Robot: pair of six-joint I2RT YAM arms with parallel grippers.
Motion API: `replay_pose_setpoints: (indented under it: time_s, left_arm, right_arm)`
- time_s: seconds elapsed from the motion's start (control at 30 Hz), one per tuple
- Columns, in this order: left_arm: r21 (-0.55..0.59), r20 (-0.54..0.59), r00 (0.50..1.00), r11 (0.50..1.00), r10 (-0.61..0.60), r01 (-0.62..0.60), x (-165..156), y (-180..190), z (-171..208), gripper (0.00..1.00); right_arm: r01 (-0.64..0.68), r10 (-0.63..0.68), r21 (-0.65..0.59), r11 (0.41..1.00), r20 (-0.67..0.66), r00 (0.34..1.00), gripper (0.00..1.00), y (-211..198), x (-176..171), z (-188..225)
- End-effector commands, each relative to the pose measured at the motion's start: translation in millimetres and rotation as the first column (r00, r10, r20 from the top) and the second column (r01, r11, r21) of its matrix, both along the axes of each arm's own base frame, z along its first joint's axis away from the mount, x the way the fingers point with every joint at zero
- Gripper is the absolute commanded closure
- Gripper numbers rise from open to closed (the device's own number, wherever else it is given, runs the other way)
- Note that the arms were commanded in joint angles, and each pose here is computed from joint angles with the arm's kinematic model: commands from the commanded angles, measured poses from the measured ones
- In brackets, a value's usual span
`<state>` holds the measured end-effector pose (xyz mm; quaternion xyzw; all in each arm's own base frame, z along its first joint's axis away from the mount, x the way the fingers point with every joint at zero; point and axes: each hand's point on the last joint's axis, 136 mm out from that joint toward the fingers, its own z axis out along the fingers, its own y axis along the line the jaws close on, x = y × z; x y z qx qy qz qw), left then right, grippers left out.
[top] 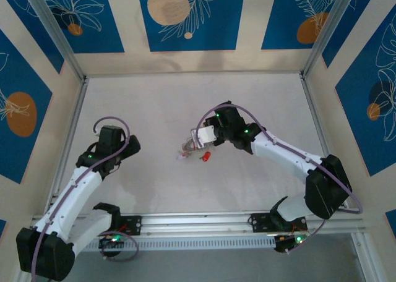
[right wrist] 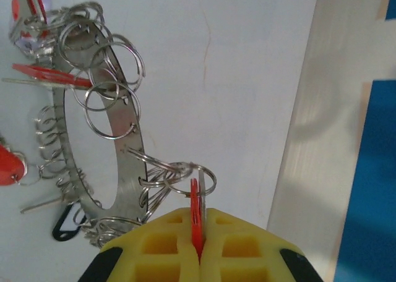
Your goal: Put the keys on the keyring
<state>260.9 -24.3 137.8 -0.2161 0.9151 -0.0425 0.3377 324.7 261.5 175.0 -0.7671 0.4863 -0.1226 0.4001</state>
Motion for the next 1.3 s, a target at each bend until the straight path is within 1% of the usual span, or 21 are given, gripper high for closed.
replay_pose_setpoints:
  time_s: [0.0, 0.3, 0.5, 0.67, 0.93, 1.1, 1.17, 1.27]
  left_arm:
    - [0.009, 0.001, 1.0, 1.0, -0.008, 0.008, 4.2, 1.9, -3.3, 0.0]
    - [0.018, -0.022, 0.999, 0.999, -0.029, 0.029, 11.4, -0.1, -9.3, 0.0]
    - [0.023, -0.041, 0.999, 0.999, -0.033, 0.034, 15.5, -0.3, -14.7, 0.0]
    - [0.031, -0.063, 0.997, 0.999, -0.034, 0.036, 17.3, 0.7, -19.4, 0.0]
    - [0.039, -0.069, 0.997, 0.999, -0.033, 0.036, 16.8, 2.9, -23.1, 0.0]
    - [0.047, -0.058, 0.995, 0.996, -0.077, 0.079, 19.7, -0.5, -26.0, 0.0]
    - [0.034, -0.038, 0.99, 0.99, -0.134, 0.135, 23.6, -8.7, -26.9, 0.0]
    - [0.025, -0.035, 0.985, 0.985, -0.168, 0.169, 24.6, -13.7, -29.2, 0.0]
  right_arm:
    - [-0.006, 0.007, 0.082, 0.997, -0.011, 1.0, 1.0, 7.3, 9.8, 2.4]
    - [0.031, -0.025, 0.122, 0.992, -0.056, 0.998, 1.0, 11.1, 54.5, -13.7]
    - [0.058, -0.048, 0.121, 0.991, -0.084, 0.995, 1.0, 12.1, 89.7, -29.0]
    - [0.089, -0.075, 0.116, 0.989, -0.124, 0.989, 1.0, 5.5, 114.6, -49.4]
    - [0.151, -0.129, 0.106, 0.983, -0.193, 0.973, 1.0, -13.5, 141.3, -84.4]
    - [0.18, -0.154, 0.105, 0.978, -0.219, 0.964, 1.0, -20.9, 151.4, -106.2]
    - [0.195, -0.168, 0.1, 0.976, -0.229, 0.959, 0.98, -24.5, 154.7, -116.0]
    - [0.219, -0.196, 0.076, 0.973, -0.239, 0.951, 0.94, -32.1, 158.3, -129.9]
